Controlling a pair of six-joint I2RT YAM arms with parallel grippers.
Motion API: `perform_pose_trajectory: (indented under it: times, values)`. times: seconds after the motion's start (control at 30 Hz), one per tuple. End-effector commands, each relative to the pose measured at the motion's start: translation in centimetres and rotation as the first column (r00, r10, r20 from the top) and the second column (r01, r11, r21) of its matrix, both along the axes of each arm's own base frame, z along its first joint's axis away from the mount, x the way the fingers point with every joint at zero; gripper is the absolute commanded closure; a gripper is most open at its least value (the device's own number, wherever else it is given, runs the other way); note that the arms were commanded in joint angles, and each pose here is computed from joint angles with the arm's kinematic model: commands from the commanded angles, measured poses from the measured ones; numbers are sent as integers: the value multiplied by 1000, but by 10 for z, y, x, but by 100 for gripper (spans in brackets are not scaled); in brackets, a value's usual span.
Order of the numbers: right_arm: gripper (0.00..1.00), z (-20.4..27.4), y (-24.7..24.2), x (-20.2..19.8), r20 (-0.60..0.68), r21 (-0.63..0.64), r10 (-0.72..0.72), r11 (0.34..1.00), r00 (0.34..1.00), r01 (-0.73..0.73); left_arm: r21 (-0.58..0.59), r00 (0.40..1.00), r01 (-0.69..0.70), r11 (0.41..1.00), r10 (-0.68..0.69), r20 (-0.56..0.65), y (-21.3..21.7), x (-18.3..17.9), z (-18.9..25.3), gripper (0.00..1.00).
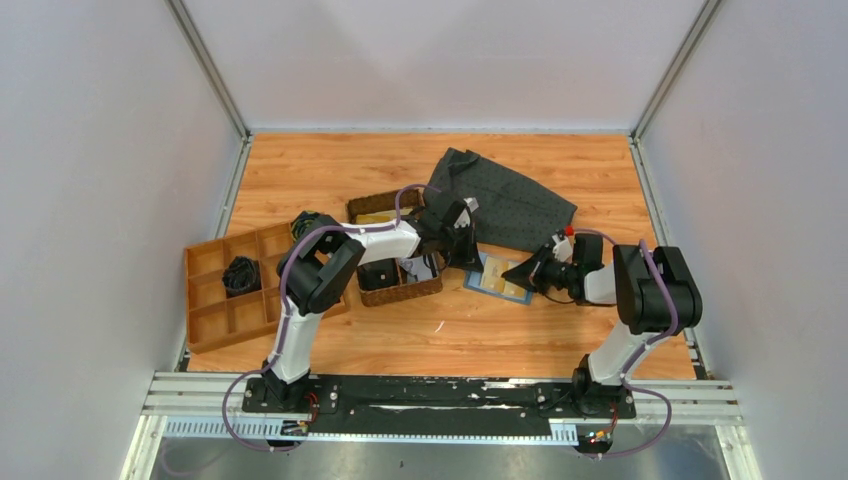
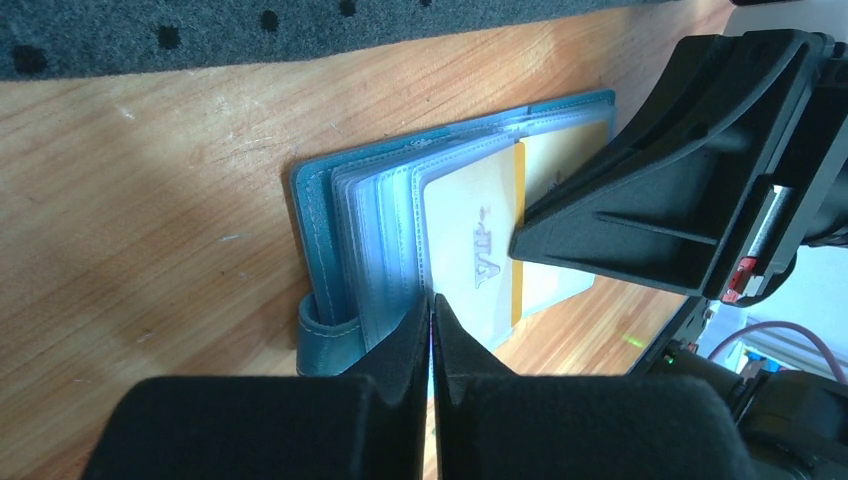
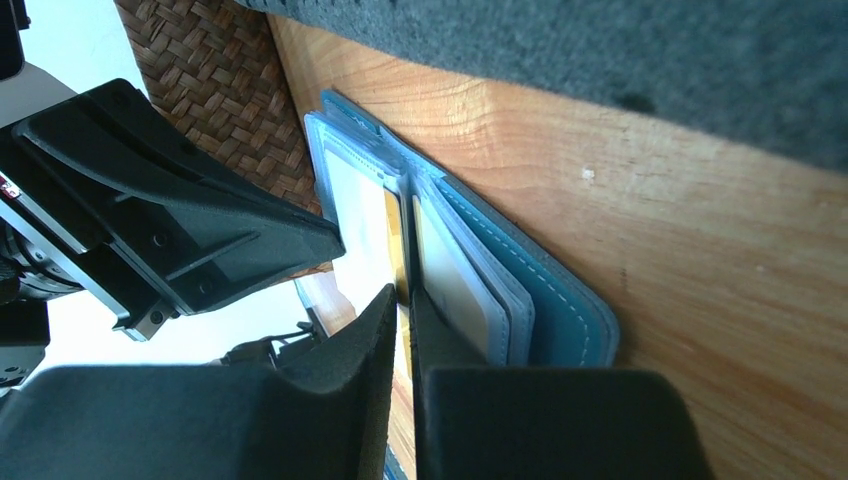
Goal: Take the credit cards out of the card holder
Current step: Remove the credit card from the card holder.
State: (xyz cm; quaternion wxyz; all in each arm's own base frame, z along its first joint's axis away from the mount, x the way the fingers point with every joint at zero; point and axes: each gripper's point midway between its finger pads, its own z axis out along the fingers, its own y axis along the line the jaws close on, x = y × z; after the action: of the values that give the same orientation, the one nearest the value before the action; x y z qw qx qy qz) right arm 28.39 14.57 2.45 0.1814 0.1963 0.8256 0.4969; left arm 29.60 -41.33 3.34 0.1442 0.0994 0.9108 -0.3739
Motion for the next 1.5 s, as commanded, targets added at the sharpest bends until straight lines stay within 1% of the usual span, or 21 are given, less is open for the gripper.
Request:
perform_pose_trajectory:
  times: [0.0,0.07,0.13,0.27,0.3,0.6,0.9,1.47]
  values:
    - [87,-2,0,-2,-2,18,-11,1000,1000,11,110,996,29,993,-20,-86,11,-25,-52,100]
    - [81,1,1,-3,13,28,-3,1000,1000,3,111,996,30,993,-20,-89,11,-25,-53,100]
    - [81,3,2,-2,25,38,5,999,1000,-6,109,996,31,994,-21,-91,11,-26,-54,100]
    - [99,4,3,-2,24,50,2,999,1000,-3,99,996,28,995,-19,-92,9,-24,-52,100]
    - [100,4,3,-2,25,50,1,999,1000,-2,98,996,29,995,-20,-91,8,-24,-52,100]
    - [100,8,-1,-6,43,26,-24,999,999,23,126,996,21,992,-10,-87,14,-24,-54,100]
    - [100,6,-11,-11,45,-67,-53,996,998,56,133,996,11,991,1,-88,18,-23,-54,100]
    - [100,8,-26,-22,50,-62,-96,993,994,99,143,996,6,990,6,-85,24,-26,-54,100]
